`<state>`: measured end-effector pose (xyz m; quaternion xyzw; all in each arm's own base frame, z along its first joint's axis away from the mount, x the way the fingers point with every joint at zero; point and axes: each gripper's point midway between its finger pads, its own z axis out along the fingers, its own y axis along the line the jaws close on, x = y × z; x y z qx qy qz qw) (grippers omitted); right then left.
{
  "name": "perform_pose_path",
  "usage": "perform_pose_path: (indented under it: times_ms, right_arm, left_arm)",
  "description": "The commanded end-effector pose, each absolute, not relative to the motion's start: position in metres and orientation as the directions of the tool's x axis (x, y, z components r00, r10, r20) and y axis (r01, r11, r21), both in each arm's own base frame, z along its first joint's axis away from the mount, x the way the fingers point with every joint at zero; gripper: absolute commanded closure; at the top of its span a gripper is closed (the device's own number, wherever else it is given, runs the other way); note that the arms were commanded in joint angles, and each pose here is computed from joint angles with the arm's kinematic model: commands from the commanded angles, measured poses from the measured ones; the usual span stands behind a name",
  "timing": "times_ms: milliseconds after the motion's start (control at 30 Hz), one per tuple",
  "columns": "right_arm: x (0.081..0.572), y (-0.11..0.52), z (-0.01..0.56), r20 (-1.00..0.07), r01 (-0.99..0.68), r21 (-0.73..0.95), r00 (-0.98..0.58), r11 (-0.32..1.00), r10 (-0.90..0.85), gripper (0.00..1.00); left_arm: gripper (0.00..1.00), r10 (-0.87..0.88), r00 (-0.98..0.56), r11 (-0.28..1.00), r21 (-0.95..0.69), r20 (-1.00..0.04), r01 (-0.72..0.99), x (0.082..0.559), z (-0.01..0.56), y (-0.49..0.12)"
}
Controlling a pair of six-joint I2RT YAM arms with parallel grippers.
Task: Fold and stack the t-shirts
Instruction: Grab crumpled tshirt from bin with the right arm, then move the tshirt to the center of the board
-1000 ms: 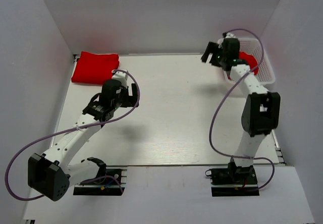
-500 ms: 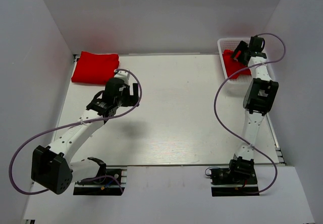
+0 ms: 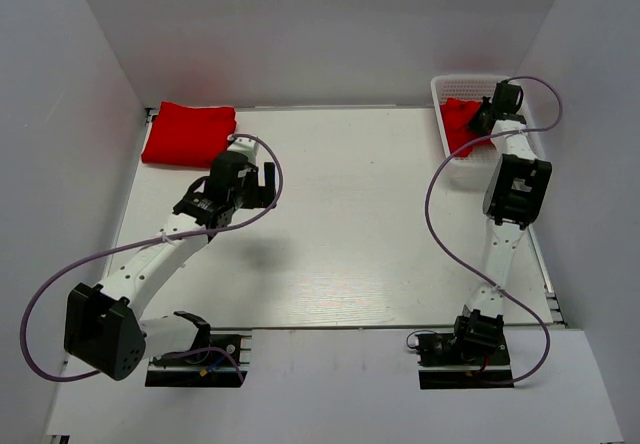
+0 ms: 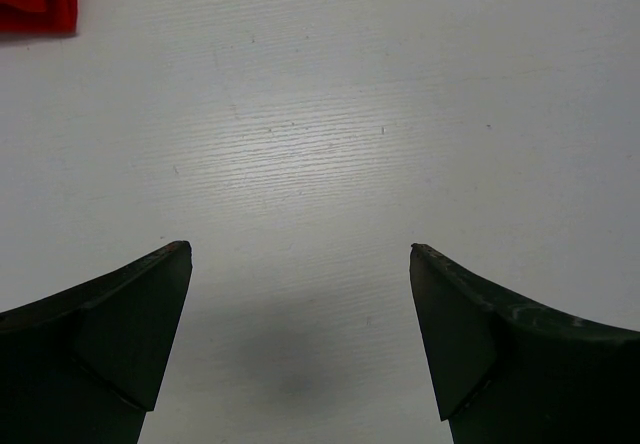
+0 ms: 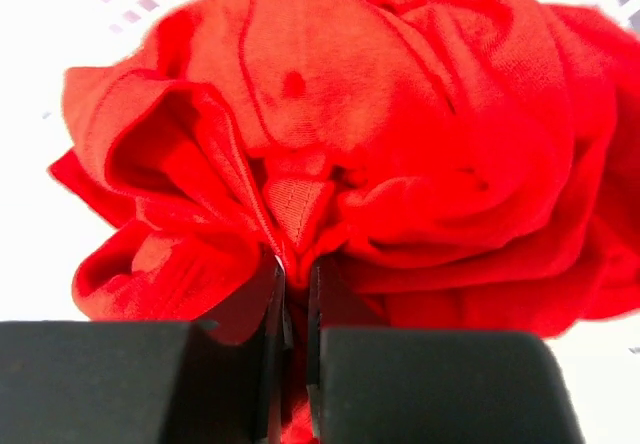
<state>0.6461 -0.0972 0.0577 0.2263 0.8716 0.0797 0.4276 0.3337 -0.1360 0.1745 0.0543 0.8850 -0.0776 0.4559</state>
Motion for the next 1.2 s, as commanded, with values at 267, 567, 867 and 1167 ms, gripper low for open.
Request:
perform_pose_path:
  times_ms: [267, 567, 867, 1167]
  right_arm:
    - [0.607, -0.063, 0.347, -0.956, 0.011, 0.22, -0.196, 0.975, 0.218, 1.0]
    - [0.485, 0.117, 0.441, -0.988, -0.688, 0.122, -0.152, 0.715, 0.022, 1.0]
    - [0.399, 0.215, 0.446, -0.996, -0.905, 0.077, -0.086, 0.418, -0.001, 1.0]
    - [0.378, 0.257, 0.255, -0.881, -0.844, 0.383, -0.456, 0.376, -0.126, 0.1]
  left_arm:
    - [0.0, -0.085, -0.527, 0.979, -0.169, -0.845, 0.114, 0.317, 0.195, -0.127]
    - [0.0, -0.15, -0.539, 0.969, -0.23, -0.829, 0.084, 0.292, 0.191, -0.119]
    - [0.0, -0.239, -0.513, 0.963, -0.27, -0.825, -0.014, 0.273, 0.197, -0.1]
    - [0.0, -0.274, -0.524, 0.958, -0.279, -0.807, -0.071, 0.268, 0.19, -0.093]
